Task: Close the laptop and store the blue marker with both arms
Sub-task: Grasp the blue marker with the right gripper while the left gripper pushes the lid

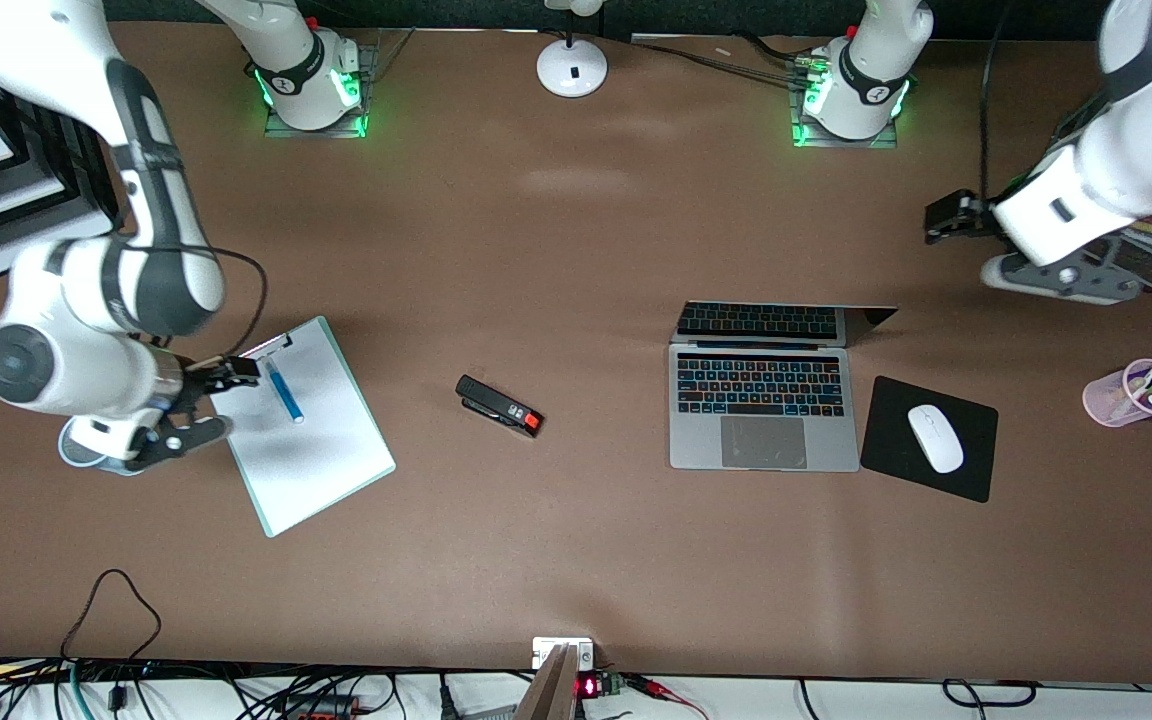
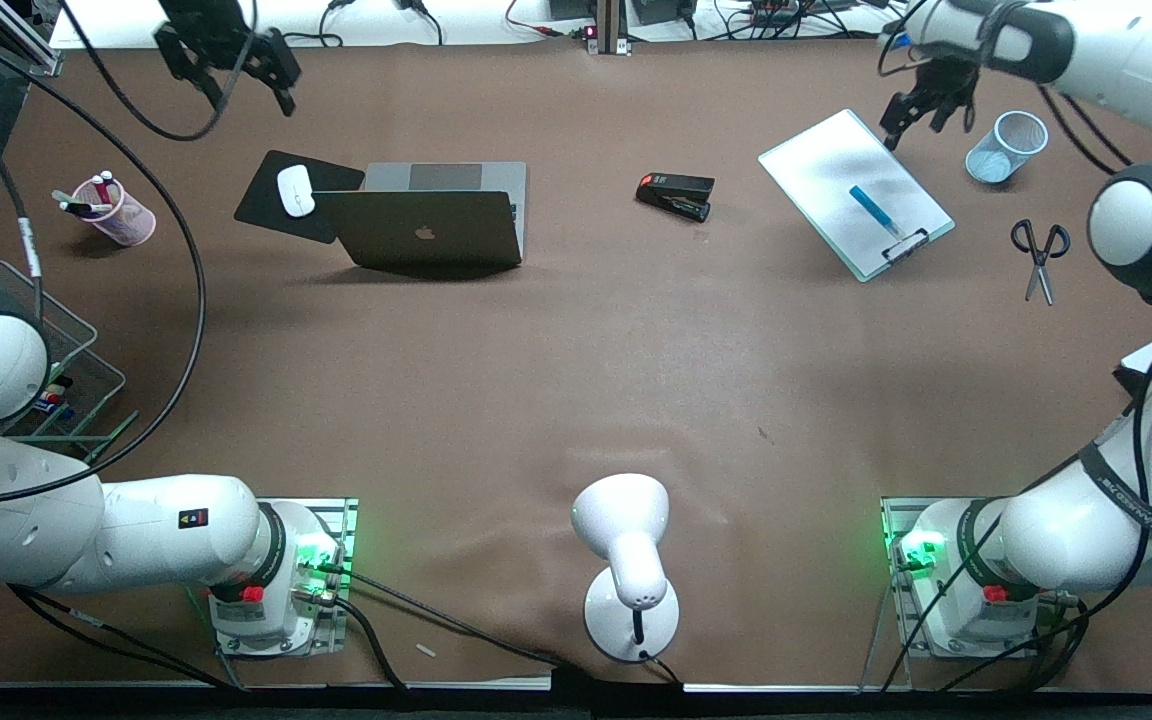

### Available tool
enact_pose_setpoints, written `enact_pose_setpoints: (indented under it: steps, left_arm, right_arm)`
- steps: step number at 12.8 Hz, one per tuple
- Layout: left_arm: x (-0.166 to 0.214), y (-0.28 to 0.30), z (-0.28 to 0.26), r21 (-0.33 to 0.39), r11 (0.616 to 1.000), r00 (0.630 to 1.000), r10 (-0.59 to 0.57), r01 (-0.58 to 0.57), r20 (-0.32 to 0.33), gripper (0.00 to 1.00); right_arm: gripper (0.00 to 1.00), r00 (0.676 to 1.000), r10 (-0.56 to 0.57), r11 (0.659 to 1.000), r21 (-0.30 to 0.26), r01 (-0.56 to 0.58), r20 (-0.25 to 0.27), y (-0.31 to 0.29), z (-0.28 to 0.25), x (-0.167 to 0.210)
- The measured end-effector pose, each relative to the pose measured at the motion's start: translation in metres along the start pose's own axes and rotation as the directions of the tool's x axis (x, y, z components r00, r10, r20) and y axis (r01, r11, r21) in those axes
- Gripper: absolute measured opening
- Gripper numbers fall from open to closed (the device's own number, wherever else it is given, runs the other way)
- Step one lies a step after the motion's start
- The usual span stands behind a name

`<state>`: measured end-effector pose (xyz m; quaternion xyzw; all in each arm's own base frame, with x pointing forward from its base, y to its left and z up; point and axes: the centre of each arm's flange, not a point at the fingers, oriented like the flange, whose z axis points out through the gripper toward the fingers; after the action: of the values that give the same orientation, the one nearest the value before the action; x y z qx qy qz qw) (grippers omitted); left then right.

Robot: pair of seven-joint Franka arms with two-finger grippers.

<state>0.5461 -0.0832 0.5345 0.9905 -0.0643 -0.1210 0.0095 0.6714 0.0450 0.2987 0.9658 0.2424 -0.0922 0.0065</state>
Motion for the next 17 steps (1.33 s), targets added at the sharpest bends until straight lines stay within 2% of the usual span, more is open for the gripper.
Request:
enact_pose_setpoints:
  steps: [3,7,13,17]
  left_arm:
    - [0.011,0.021,0.034,0.004,1.000,1.000,-0.012,0.011,0.013,1.00]
    - [0.017,0.046,0.078,0.010,1.000,1.000,-0.003,0.002,0.016,1.00]
    - [0.024,0.070,0.131,0.006,0.999,0.999,-0.038,0.038,0.009,1.00]
    - [0.026,0.093,0.159,0.009,0.996,0.995,-0.092,0.091,0.029,1.00]
  right_arm:
    - [1.00,0.996,-0.083,0.996,-0.015,0.083,-0.014,-0.005,0.026,0.014]
    - [1.00,0.995,-0.097,0.995,-0.030,0.096,-0.035,-0.003,0.054,0.025]
    - [1.00,0.995,-0.097,0.995,-0.009,0.097,-0.003,-0.004,0.086,0.027]
    - [0.93,0.995,-0.099,0.995,0.003,0.099,0.017,-0.006,0.103,0.028]
